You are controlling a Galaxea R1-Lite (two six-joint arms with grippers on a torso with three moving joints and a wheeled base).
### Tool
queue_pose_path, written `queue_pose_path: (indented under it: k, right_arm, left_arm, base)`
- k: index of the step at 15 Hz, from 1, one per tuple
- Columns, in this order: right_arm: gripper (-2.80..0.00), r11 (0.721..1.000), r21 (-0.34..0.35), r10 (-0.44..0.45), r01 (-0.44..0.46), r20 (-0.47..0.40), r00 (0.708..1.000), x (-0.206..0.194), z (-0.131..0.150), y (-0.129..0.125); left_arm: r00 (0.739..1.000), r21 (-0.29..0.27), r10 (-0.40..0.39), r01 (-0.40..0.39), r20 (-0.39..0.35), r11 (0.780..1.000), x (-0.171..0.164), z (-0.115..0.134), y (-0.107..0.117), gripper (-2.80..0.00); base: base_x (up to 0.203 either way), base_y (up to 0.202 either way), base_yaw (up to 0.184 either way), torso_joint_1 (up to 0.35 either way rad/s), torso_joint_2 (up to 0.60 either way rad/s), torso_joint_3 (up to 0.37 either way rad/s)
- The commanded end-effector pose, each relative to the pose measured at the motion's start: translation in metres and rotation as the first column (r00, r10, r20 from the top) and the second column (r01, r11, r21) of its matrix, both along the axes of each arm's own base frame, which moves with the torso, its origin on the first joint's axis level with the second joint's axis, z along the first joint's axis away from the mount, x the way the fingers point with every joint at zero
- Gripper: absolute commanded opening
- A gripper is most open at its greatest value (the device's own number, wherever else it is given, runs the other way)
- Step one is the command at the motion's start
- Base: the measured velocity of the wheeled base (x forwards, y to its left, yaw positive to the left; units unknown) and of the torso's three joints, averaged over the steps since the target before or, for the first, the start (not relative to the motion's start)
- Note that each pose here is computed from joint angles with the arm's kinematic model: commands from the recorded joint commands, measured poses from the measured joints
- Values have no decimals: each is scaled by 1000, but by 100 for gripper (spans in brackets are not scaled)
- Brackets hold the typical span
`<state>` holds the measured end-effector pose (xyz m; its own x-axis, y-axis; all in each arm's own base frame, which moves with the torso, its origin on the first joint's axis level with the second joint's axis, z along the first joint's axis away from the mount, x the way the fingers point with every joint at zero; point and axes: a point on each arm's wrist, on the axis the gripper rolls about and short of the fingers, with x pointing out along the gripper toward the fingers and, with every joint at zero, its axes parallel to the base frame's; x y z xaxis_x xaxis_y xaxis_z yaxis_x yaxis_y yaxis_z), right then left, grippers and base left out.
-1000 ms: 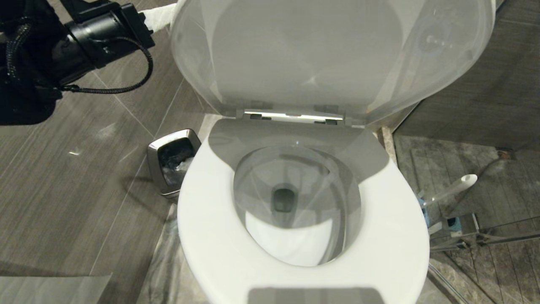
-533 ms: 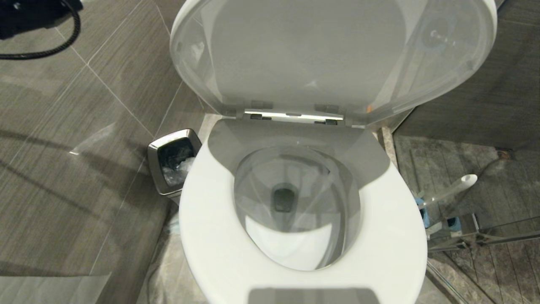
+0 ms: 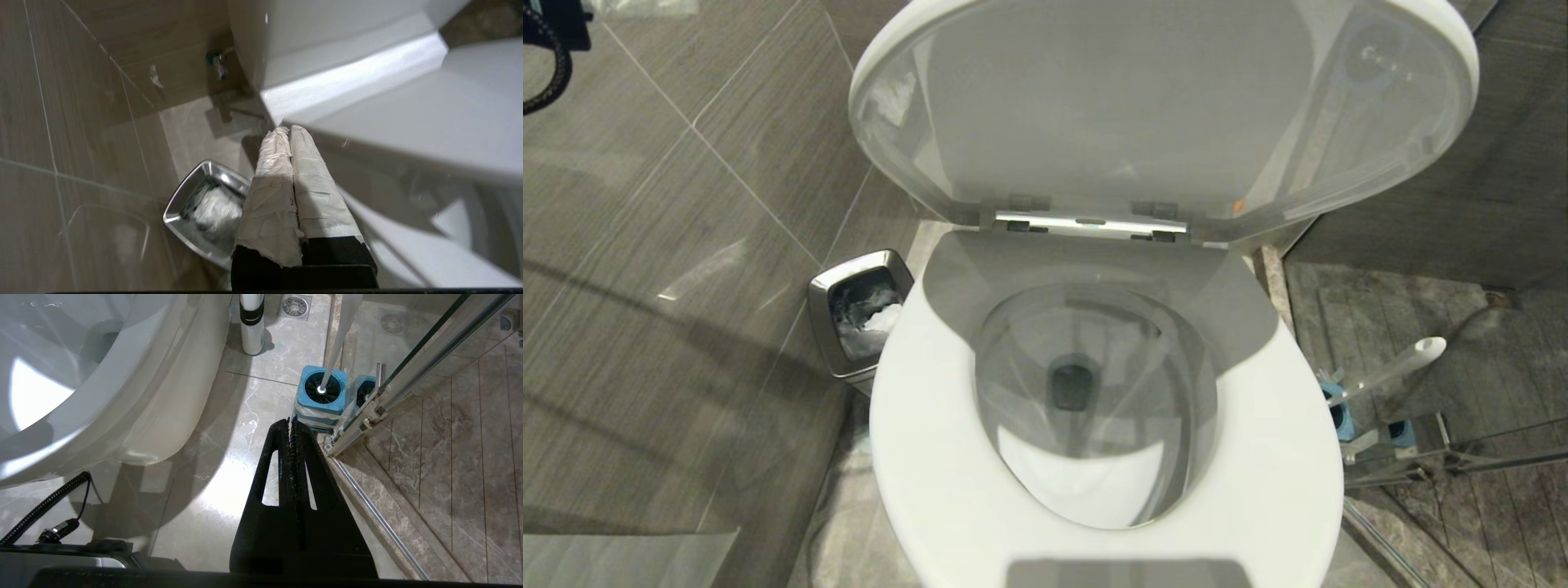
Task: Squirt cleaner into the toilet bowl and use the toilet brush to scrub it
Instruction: Close the toilet lid
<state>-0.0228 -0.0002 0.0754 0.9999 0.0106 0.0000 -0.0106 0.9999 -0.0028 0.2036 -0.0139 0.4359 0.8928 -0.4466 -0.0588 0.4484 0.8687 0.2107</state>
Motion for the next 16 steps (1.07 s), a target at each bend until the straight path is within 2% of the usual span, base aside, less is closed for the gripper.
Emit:
queue_pose_path:
  k: [1,3,10,16]
  right_arm:
    - [-280,1000,0,0,0,-2,1000,0,0,0]
    - [-280,1000,0,0,0,-3,1000,0,-1,0]
    - [-280,1000,0,0,0,-2,1000,0,0,0]
    - [-280,1000,0,0,0,-2,1000,0,0,0]
  left_arm:
    - [1000,76,-7,8,-13,997,-21,-1,1,-280]
    - [999,73,0,3,-42,997,-21,-4,2,-280]
    - [999,74,4,-1,-50,997,-15,-6,2,-280]
    - [1000,74,1,1,-32,997,-16,-4,2,-280]
  base:
    - [0,0,0,0,0,0]
    - [0,0,0,0,0,0]
    - [0,0,0,0,0,0]
    - [0,0,0,1,3,155]
